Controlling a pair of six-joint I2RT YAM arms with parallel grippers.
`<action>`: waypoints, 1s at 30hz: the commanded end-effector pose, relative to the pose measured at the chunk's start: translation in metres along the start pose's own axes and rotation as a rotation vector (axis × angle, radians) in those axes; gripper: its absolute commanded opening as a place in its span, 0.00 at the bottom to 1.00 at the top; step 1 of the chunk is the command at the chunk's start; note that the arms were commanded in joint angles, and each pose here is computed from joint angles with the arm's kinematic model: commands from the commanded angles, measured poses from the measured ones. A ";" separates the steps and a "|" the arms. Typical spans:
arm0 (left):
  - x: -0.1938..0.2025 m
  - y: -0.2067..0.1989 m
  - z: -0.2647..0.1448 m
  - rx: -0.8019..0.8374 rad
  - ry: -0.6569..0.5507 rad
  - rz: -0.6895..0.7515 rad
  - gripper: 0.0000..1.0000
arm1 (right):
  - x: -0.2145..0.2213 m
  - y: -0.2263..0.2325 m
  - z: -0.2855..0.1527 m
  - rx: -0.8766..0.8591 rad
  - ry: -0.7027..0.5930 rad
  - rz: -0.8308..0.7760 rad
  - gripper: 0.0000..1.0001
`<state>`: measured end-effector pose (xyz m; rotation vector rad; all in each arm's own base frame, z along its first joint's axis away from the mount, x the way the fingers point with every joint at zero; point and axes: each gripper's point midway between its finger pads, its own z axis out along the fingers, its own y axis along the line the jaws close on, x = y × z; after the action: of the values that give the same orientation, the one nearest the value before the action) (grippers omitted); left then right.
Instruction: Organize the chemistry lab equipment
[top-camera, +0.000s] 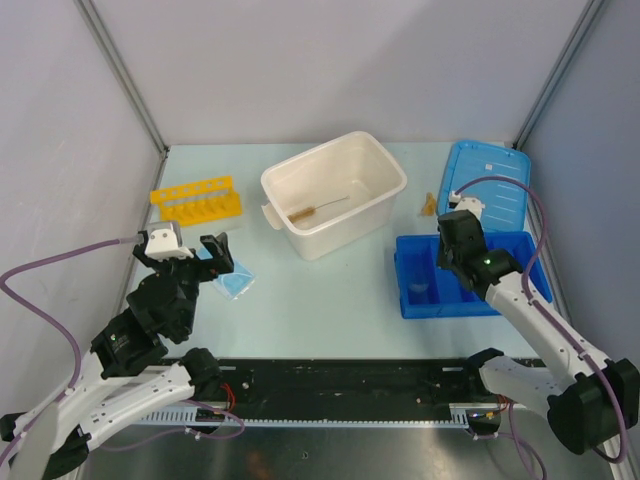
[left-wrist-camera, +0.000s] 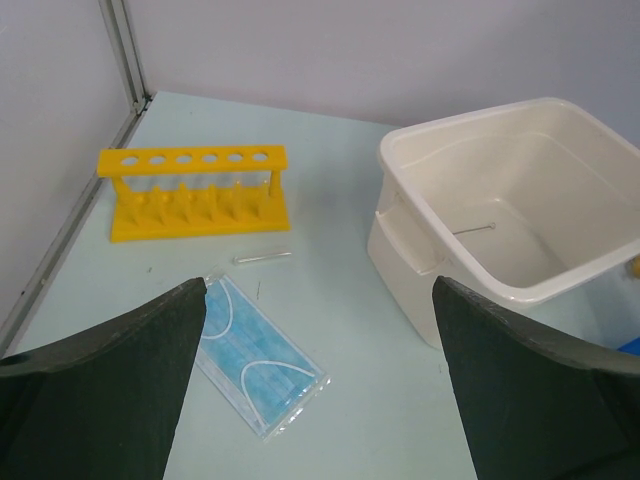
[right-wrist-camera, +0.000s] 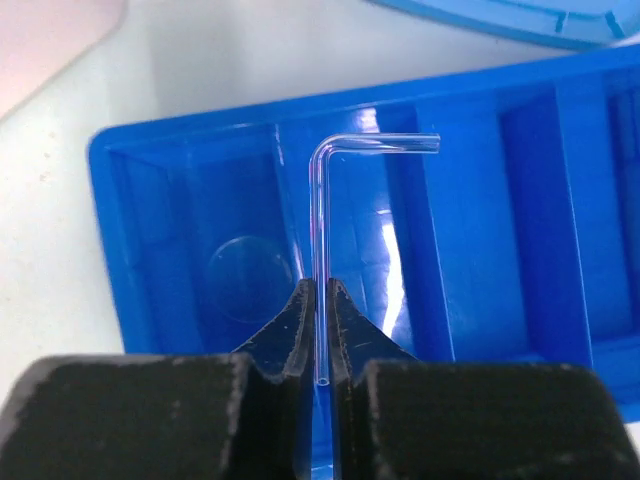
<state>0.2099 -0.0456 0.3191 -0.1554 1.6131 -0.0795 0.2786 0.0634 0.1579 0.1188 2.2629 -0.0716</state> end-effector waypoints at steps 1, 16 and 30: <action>-0.005 -0.006 0.002 0.011 -0.018 -0.029 0.99 | 0.004 -0.013 0.001 0.059 0.048 -0.010 0.02; -0.005 -0.006 0.002 0.016 -0.020 -0.034 0.99 | 0.027 -0.012 0.045 0.060 0.184 0.029 0.05; -0.006 -0.006 0.002 0.020 -0.021 -0.032 0.99 | 0.062 -0.008 0.077 0.029 0.290 0.059 0.08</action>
<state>0.2098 -0.0486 0.3191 -0.1428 1.6152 -0.0939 0.2902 0.0468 0.0695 0.2190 2.5463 -0.1069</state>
